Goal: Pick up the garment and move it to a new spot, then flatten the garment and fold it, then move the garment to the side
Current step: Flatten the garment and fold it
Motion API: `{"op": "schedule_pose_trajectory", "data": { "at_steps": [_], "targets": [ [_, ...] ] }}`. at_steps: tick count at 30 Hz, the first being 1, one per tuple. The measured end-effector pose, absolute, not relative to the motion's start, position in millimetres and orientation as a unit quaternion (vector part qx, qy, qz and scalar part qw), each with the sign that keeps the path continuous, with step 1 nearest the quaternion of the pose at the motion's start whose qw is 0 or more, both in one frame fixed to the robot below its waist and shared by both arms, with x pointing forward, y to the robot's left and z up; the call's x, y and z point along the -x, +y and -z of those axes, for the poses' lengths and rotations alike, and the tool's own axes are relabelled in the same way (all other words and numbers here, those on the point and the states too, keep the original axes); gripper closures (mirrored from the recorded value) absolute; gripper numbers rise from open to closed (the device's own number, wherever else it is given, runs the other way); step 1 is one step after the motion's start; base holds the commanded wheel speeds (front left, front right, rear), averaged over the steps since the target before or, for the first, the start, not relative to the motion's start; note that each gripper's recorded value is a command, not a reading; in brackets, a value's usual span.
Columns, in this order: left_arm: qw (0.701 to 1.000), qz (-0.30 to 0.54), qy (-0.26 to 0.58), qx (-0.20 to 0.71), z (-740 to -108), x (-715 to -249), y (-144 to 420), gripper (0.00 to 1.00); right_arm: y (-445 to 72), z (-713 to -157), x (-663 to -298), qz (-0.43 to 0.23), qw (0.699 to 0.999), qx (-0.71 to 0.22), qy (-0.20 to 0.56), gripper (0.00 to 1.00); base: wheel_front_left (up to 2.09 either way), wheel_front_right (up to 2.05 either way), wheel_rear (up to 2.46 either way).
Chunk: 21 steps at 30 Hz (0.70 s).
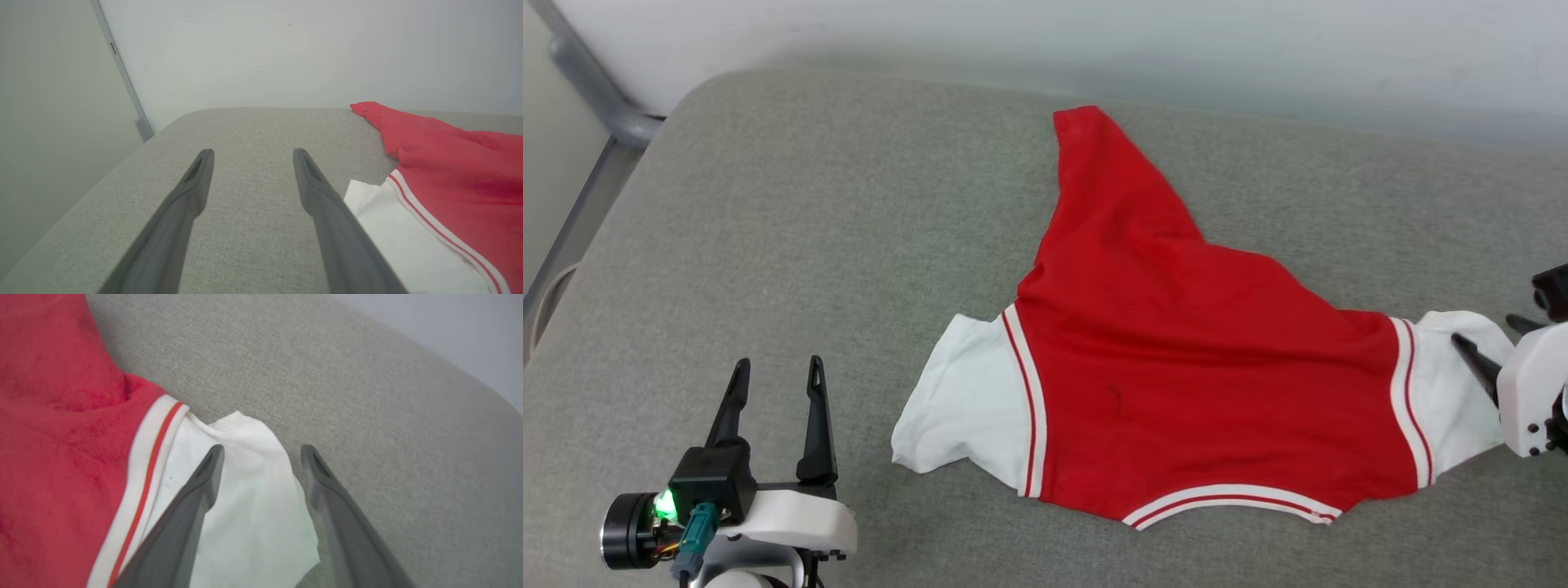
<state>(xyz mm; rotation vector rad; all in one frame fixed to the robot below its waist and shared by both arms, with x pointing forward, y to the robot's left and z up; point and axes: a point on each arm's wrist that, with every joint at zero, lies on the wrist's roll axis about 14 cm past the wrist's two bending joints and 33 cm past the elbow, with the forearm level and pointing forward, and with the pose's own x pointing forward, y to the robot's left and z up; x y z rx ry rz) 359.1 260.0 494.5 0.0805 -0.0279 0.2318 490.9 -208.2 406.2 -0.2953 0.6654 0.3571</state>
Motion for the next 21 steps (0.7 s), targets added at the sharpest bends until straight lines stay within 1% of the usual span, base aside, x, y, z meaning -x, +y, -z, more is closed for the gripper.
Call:
{"op": "schedule_pose_trajectory", "data": {
  "at_steps": [3,5,12,14,17,19,21],
  "targets": [
    [0.994,-0.105,-0.023,-0.038,-499.9,-361.2,256.0,0.0,-212.2,-432.4,-494.9,-0.164,0.945,0.122,0.254,0.0,0.0,0.0,0.0],
    [0.994,-0.095,-0.03,-0.039,-503.9,-363.2,253.2,0.0,-212.5,-443.9,-492.0,-0.16,0.957,0.106,0.219,0.0,0.0,0.0,0.0],
    [0.995,-0.075,-0.046,-0.045,-513.9,-367.3,244.3,0.0,-235.6,-470.5,-476.0,-0.131,0.974,0.101,0.155,0.0,0.0,0.0,0.0],
    [0.995,-0.072,-0.049,-0.047,-515.4,-368.6,242.6,0.0,-240.9,-476.5,-473.8,-0.127,0.975,0.104,0.151,0.0,0.0,0.0,0.0],
    [0.995,-0.07,-0.048,-0.047,-514.5,-370.4,240.7,0.0,-249.1,-478.1,-472.3,-0.124,0.97,0.119,0.171,0.0,0.0,0.0,0.0],
    [0.996,-0.069,-0.044,-0.046,-511.1,-371.3,239.7,0.0,-248.5,-468.1,-467.6,-0.131,0.96,0.122,0.213,0.0,0.0,0.0,0.0],
    [0.996,-0.069,-0.038,-0.045,-507.4,-372.7,239.1,0.0,-246.8,-451.9,-459.5,-0.141,0.944,0.125,0.27,0.0,0.0,0.0,0.0]
  ]
}}
